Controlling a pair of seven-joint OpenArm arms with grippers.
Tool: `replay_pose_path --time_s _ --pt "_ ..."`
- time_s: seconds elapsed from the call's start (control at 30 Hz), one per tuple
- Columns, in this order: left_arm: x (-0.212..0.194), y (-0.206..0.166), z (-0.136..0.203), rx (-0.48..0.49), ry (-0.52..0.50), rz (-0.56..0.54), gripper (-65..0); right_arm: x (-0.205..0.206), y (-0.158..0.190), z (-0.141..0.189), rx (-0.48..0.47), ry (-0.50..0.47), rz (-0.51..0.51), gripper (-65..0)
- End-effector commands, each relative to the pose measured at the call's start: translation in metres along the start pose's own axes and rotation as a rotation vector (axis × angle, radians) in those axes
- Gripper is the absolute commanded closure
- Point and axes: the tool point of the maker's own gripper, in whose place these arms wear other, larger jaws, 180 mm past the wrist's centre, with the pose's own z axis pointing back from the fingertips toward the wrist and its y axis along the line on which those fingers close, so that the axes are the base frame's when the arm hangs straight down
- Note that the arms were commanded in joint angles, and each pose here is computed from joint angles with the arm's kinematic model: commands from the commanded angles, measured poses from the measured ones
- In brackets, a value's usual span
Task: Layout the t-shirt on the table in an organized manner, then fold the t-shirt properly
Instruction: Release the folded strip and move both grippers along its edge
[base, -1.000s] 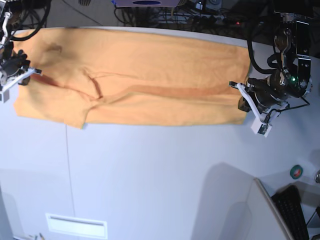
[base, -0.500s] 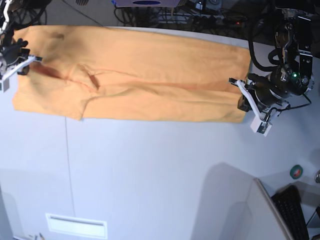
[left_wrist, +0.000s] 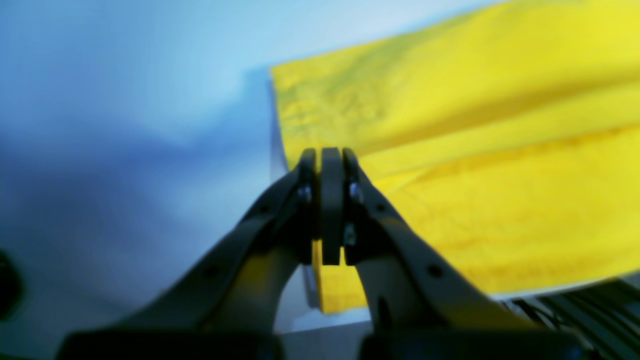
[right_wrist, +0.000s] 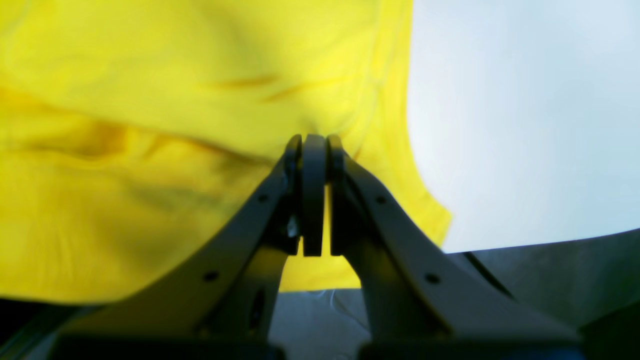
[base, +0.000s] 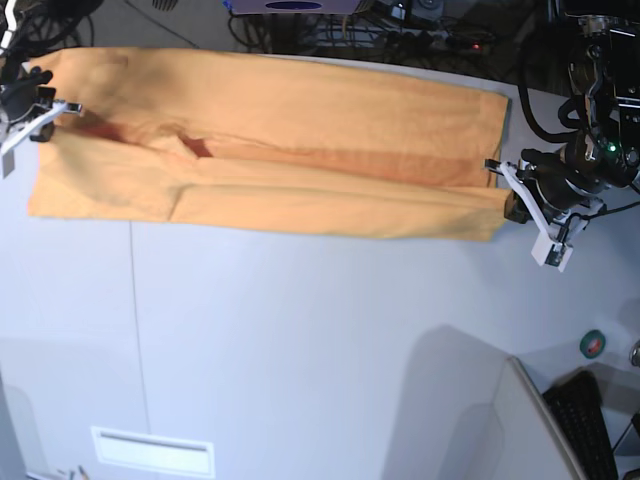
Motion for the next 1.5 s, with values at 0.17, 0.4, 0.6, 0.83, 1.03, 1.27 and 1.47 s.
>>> replay_pose_path --time_s 0.17,0.4,0.6,0.83,1.03,1.27,1.47 --pt "0.012 0.004 0.004 0.014 -0.036 -0.014 0.0 0.029 -0.001 0.020 -0.024 -0.044 0.056 0.0" --pt "0.010 0.006 0.004 0.018 -0.030 -0.012 0.0 0.014 -0.004 0.022 -0.030 -0.002 0.059 0.0" --pt "0.006 0.006 0.004 0.020 -0.023 -0.012 0.0 0.008 -0.005 0.023 -0.032 0.016 0.060 0.0" --pt "-0.010 -0.001 0.003 0.003 0.017 -0.015 0.0 -0.034 -0.013 -0.001 -0.019 0.139 -0.014 0.0" --pt "-0.024 -0.003 0.004 0.000 0.049 -0.013 0.0 -0.035 -0.010 -0.002 -0.015 0.122 -0.022 0.0" --pt "-0.041 -0.004 0.000 -0.008 0.092 0.001 0.0 -0.035 -0.010 -0.002 -0.015 0.123 -0.024 0.0" --pt "-0.051 -0.006 0.002 -0.013 0.114 0.003 0.0 -0.035 -0.010 -0.003 -0.017 0.123 -0.025 0.0"
